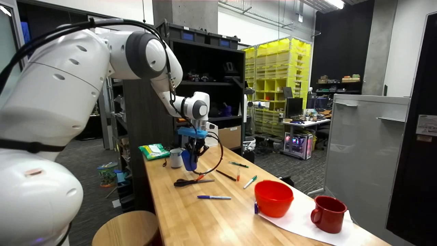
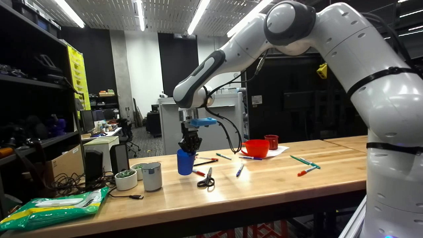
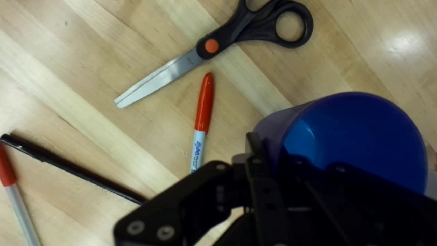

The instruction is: Make the cup stand upright

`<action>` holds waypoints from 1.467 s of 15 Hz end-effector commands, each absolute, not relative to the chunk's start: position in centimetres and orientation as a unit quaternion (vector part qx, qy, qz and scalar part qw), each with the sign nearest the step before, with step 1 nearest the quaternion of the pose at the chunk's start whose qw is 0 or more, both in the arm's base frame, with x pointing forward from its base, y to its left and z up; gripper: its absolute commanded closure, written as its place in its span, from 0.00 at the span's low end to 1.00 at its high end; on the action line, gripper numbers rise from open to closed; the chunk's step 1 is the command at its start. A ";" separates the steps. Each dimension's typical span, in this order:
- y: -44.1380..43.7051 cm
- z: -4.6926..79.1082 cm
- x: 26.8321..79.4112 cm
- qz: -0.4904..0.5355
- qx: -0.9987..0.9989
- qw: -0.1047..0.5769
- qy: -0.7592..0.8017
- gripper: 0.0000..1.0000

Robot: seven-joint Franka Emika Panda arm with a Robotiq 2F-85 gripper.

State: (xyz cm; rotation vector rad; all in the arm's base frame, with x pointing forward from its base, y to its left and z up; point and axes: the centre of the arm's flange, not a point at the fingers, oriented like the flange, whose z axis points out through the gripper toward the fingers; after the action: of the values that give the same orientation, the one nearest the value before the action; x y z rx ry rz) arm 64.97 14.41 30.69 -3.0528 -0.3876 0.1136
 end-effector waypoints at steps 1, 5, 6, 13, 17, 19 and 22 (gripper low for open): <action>16.8 31.1 68.0 0.060 -0.992 -0.003 -0.109 0.98; 18.1 30.8 69.8 0.062 -0.992 -0.023 -0.107 0.98; 18.2 30.7 70.3 0.058 -0.992 -0.023 -0.106 0.98; 17.2 30.1 73.3 0.056 -0.994 0.003 -0.095 0.98; 16.4 30.1 74.1 0.066 -0.994 0.011 -0.083 0.98; 16.0 30.2 74.5 0.072 -0.994 0.015 -0.077 0.98; 15.7 30.3 75.0 0.079 -0.994 0.020 -0.069 0.98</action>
State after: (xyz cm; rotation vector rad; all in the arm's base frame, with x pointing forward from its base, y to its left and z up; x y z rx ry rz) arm 73.12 15.59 29.84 -3.0985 -0.2418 0.2145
